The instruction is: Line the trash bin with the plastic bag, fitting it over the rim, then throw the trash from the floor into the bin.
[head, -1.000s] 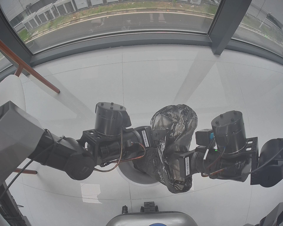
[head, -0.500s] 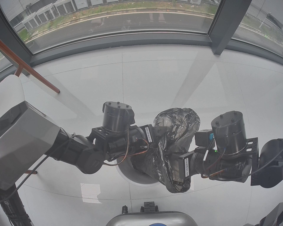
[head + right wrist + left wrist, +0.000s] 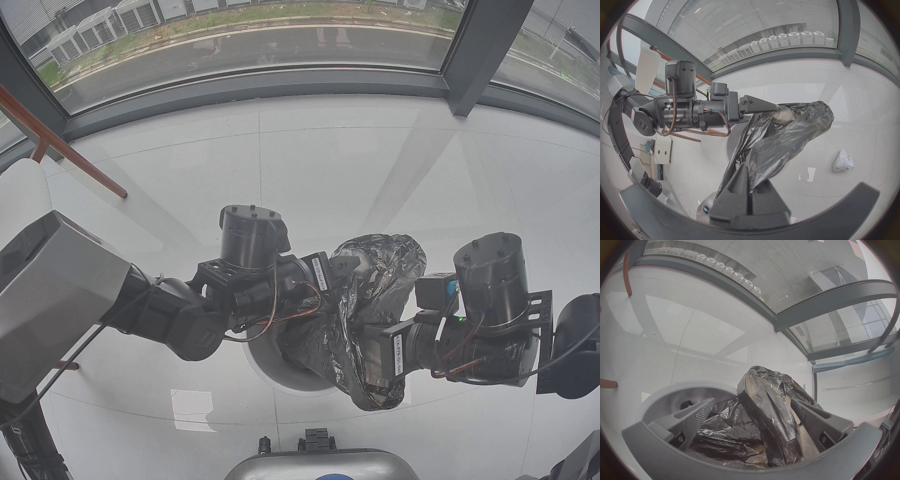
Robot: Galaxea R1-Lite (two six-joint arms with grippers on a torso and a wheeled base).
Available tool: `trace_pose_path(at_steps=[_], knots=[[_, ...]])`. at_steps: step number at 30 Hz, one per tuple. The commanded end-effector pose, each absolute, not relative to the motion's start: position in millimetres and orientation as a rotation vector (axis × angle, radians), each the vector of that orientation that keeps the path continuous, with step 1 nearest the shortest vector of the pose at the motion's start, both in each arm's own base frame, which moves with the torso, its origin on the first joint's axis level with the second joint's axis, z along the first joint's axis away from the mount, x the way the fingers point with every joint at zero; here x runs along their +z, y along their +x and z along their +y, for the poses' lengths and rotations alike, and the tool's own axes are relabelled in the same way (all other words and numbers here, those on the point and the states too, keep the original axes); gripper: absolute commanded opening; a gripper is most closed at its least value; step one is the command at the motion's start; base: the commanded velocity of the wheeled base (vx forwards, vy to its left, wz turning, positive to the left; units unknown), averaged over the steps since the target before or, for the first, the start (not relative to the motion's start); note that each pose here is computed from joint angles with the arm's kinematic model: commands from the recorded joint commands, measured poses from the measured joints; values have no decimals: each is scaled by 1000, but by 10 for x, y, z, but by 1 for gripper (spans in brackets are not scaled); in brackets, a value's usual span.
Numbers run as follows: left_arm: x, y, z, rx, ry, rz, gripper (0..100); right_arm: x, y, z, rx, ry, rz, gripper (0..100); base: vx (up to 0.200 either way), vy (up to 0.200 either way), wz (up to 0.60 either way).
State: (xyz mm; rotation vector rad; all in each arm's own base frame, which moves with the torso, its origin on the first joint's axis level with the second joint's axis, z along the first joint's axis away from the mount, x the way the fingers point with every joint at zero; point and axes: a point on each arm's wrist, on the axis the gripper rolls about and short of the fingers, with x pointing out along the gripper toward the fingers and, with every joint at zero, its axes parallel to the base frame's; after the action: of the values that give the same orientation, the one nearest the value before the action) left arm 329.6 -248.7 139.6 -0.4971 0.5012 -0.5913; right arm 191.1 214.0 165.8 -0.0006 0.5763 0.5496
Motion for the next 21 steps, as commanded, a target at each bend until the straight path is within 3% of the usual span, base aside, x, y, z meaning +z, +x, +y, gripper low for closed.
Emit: trace_pose_path(at_steps=[1, 5, 6, 21], knots=[[1408, 3299, -2524, -607, -499, 498, 100, 1663, 1904, 2143, 552, 0, 575, 0, 0, 0, 0], [1413, 3281, -2575, -620, -500, 497, 100, 1662, 1907, 2146, 552, 0, 575, 0, 0, 0, 0], [1397, 3276, -2579, -619, -500, 504, 0, 1666, 1908, 2148, 552, 0, 573, 0, 0, 0, 0], [1285, 3251, -2590, -596, -527, 550, 0, 1653, 1905, 2097, 541, 0, 578, 0, 0, 0, 0]])
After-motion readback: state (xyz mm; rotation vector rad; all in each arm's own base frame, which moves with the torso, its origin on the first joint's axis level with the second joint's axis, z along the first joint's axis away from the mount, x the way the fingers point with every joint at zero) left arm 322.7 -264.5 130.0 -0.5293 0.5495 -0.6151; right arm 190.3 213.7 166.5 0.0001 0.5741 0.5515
